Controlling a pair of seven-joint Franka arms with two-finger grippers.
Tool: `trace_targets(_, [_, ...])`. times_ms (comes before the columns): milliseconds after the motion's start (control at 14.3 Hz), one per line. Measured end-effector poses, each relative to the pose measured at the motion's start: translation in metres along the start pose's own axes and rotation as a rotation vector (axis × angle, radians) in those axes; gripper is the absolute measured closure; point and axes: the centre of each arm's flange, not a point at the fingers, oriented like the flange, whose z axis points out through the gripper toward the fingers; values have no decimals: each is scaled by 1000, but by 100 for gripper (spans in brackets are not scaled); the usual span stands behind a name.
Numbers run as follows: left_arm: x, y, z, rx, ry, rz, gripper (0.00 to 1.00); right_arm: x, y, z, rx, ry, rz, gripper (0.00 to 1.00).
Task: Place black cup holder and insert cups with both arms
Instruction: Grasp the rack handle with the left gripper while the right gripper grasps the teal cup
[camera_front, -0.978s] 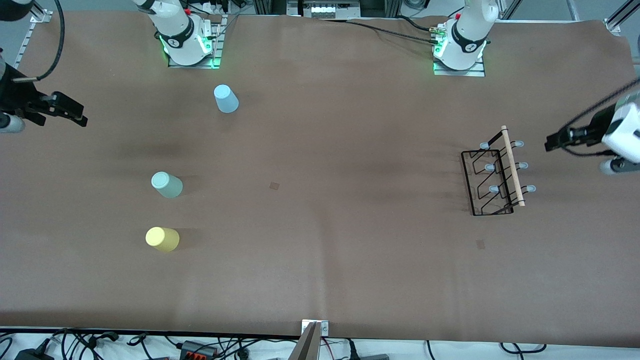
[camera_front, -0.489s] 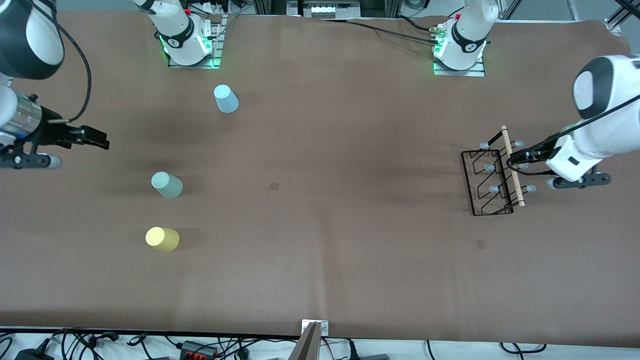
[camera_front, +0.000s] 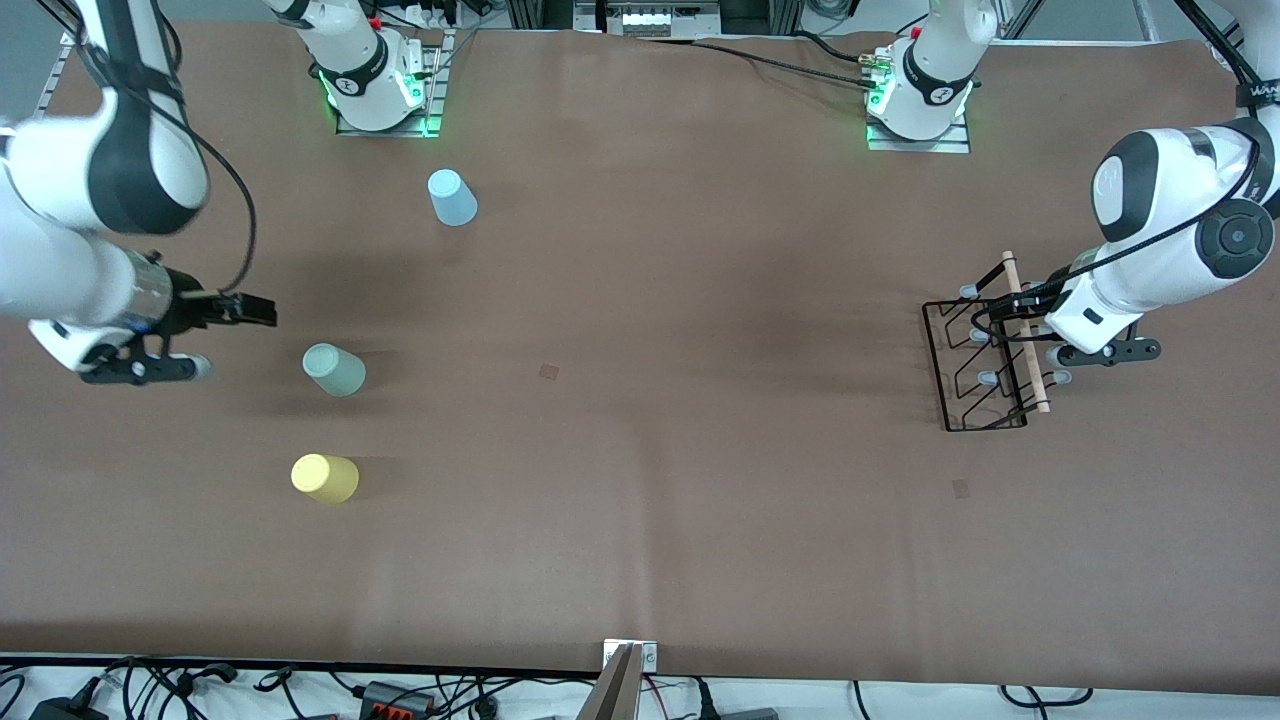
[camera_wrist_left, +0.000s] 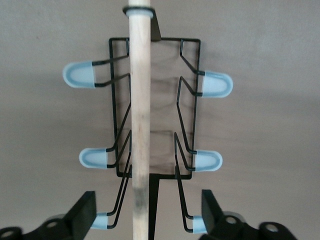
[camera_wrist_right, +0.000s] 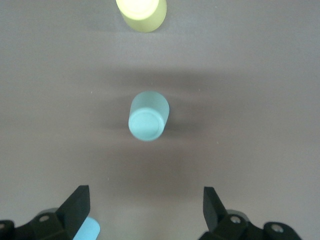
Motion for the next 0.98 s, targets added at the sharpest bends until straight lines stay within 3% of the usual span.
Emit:
trace_targets(210, [-2,0,2,0,-4,1,41,14,4,31,0,-19,7,0])
trace_targets(279, [-3,0,2,0,-6,1,41,17,6,39,0,-24,9,0])
trace_targets(419, [-4,1,5,1,-10,1,52,22,7,56,0,-19,11,0])
trace_targets(699, [-5,0,8,1,-17,1,54,19,2,99,-1,-27,2,0])
trace_targets(978, [-5,0,9,1,-19,0,63,22,-5,126,-3,-39,-9,0])
